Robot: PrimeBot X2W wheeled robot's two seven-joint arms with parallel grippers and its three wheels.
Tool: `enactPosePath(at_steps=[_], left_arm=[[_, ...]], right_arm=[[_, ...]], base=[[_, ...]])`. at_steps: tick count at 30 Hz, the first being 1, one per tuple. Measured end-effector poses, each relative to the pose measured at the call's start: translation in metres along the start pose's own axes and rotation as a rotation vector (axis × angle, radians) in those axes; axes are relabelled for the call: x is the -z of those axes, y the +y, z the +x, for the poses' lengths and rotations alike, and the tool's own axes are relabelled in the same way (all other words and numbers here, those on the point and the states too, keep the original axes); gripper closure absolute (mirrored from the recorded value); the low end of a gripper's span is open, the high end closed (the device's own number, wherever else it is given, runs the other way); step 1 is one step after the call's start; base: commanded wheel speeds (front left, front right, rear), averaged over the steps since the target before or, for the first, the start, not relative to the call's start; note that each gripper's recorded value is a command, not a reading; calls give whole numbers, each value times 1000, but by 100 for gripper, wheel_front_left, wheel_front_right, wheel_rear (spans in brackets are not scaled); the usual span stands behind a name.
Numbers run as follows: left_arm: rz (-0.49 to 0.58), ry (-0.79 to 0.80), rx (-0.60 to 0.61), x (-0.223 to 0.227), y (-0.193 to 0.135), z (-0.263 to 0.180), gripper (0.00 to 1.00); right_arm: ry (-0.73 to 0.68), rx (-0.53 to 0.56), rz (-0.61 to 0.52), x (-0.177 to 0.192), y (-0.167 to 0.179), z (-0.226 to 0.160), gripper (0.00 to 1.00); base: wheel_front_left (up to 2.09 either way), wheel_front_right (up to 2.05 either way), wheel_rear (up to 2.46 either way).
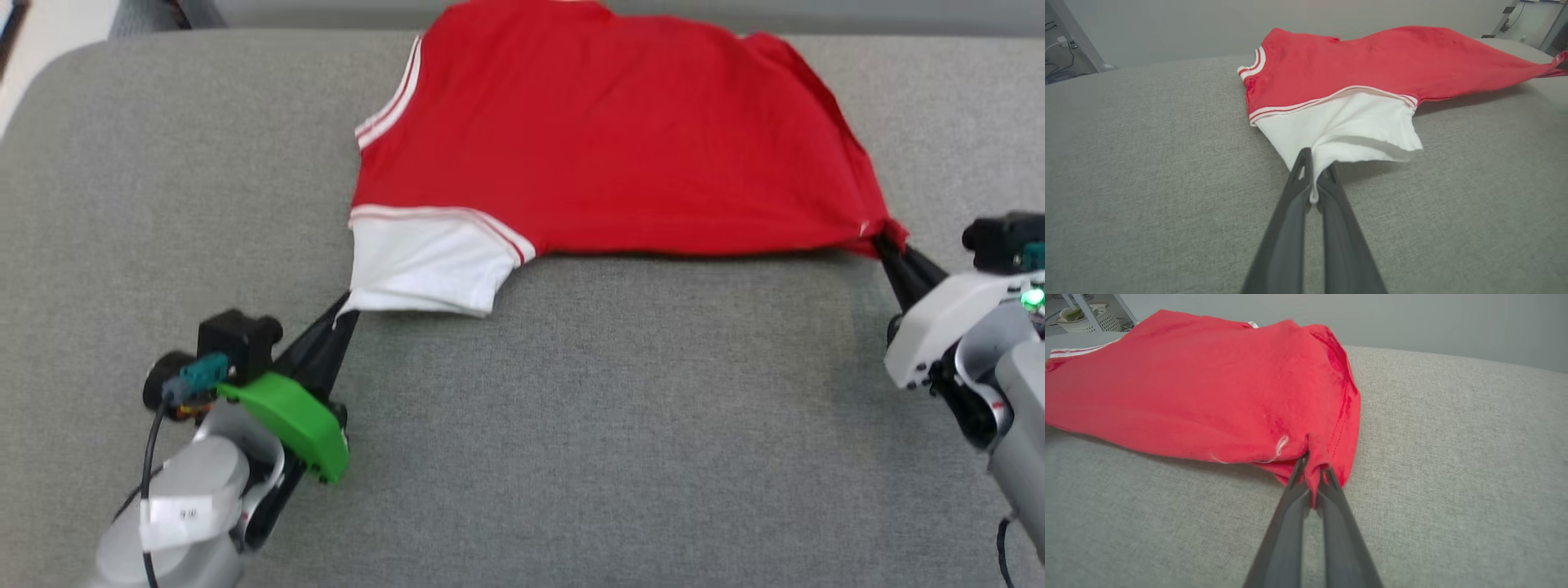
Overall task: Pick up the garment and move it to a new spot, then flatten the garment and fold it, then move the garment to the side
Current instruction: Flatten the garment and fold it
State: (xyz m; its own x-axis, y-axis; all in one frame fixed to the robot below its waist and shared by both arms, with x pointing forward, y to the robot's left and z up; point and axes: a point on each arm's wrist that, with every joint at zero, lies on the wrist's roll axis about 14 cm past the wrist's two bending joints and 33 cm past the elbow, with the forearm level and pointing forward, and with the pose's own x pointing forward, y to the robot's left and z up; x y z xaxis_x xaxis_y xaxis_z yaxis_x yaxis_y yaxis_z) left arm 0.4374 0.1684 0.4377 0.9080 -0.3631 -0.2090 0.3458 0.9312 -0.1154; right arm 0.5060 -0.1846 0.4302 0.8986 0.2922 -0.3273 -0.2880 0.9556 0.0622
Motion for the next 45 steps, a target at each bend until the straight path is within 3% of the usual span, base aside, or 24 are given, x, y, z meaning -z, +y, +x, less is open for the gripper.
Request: enactPosePath(at_steps=[15,26,30,33,35,45], left_arm=[[-3,95,-19,20,-17,-78,100],[-22,150,4,30,-36,-124,100],[-47,157,-15,32,-35,-144,100],[-128,178,29,37,-49,-158,100],[-122,197,43,40,-52,-167,100],[-154,321,130,61,-76,-202,100]], right_arm=[[-70,-55,128,-1,35,-58,100],[-27,-46,172,27,39,-105,100],[-12,-50,170,34,42,-124,100],[5,-53,94,40,41,-137,100],[5,-47,104,40,40,-144,100],[201,-76,208,84,63,-188,100]], base=[[0,0,0],[0,0,0],[0,0,0],[0,0,0],[0,0,0],[0,0,0]])
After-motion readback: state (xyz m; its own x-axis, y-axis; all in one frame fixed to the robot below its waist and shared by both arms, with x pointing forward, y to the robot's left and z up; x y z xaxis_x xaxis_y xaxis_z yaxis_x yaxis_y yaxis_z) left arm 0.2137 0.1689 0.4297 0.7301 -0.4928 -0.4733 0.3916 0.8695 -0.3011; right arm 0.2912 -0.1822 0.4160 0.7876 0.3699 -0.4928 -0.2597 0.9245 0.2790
